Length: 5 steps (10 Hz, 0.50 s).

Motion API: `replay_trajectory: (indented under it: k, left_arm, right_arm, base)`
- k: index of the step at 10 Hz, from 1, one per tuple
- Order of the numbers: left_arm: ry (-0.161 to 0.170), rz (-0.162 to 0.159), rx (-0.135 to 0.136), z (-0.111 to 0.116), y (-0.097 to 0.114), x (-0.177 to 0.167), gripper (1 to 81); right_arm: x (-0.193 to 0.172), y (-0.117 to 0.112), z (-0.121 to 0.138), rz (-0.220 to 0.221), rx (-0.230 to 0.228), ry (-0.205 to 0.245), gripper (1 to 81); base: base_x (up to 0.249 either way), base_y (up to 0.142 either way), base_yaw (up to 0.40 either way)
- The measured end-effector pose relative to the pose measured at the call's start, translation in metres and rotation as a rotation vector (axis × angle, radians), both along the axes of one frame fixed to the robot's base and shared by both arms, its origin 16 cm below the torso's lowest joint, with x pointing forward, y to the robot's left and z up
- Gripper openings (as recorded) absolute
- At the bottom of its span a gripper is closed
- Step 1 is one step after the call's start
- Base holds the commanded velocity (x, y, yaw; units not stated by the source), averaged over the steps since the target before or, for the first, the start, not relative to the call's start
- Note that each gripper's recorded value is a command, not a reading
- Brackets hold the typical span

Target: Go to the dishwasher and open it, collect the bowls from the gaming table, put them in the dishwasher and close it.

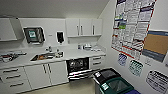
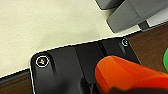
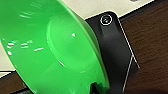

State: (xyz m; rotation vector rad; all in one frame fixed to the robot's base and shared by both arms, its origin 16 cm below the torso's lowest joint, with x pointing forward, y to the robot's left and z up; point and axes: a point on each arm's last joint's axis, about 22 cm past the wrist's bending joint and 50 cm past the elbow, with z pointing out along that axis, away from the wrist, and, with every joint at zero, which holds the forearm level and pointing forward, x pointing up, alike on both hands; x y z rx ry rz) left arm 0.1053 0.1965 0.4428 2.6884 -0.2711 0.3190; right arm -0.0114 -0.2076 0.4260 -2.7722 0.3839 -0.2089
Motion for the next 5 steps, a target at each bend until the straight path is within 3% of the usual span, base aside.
replay_trajectory:
  k: [3,5]
  left_arm:
    - [0.0,0.001,0.003,0.0,0.003,0.001,1.0]
    - [-0.003,0.002,0.026,-0.001,0.017,0.005,1.0]
  right_arm:
    - [0.001,0.003,0.0,-0.001,0.004,-0.002,1.0]
    - [0.007,0.006,0.001,0.001,0.007,-0.013,1.0]
  base:
    - [0.115,0.071,0.0]
    - [0.115,0.071,0.0]
